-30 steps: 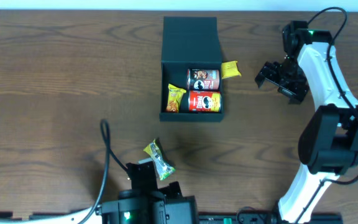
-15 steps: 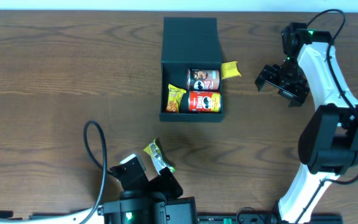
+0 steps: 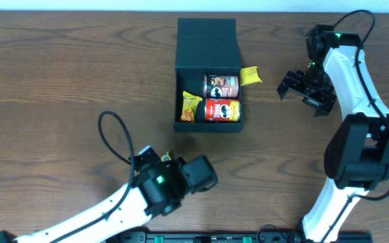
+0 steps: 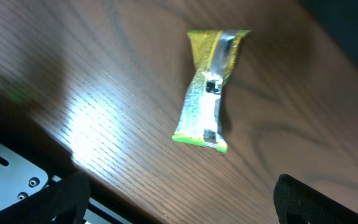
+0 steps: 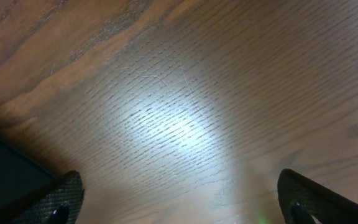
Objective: Pack container
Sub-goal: 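Grasp the yellow-green snack bar with left gripper and lift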
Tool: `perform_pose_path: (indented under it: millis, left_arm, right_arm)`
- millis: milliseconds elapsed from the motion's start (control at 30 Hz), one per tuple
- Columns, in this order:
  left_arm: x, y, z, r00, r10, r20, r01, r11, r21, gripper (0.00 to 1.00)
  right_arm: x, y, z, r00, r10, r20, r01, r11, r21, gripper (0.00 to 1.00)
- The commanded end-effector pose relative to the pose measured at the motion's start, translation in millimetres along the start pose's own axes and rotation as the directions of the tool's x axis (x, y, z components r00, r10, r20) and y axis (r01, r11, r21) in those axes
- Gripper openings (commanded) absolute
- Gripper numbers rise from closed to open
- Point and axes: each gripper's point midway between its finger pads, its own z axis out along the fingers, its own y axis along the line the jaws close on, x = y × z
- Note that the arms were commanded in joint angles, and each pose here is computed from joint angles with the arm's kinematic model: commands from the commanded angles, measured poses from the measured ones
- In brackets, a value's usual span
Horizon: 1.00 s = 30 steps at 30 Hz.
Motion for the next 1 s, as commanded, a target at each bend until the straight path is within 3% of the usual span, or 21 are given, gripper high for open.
perform_pose_path:
  millis: [0, 367, 667, 967]
  left_arm:
    - [13, 5, 13, 0.995, 0.045, -0.089, -0.051, 0.996, -0.069, 0.96]
    - [18, 3, 59, 0.964, 0.04, -0.262, -0.061, 0.996, -0.072, 0.95]
    - [9, -11, 70, 0.957, 0.161, -0.24, -0.159, 0.987, 0.027, 0.95]
    - [9, -7, 86, 0.955, 0.131, -0.268, -0.124, 0.991, 0.043, 0.95]
  right_arm:
    - [-3, 1, -3, 1.0, -0.017, 0.016, 0.016, 1.0, 0.004, 0.99]
    - [-4, -3, -3, 1.0, -0.017, 0.025, 0.016, 1.0, 0.024, 0.99]
    - [-4, -3, -3, 1.0, -0.016, 0.022, 0.016, 1.0, 0.025, 0.99]
    - [0, -5, -3, 1.0, -0.017, 0.007, 0.017, 0.999, 0.035, 0.99]
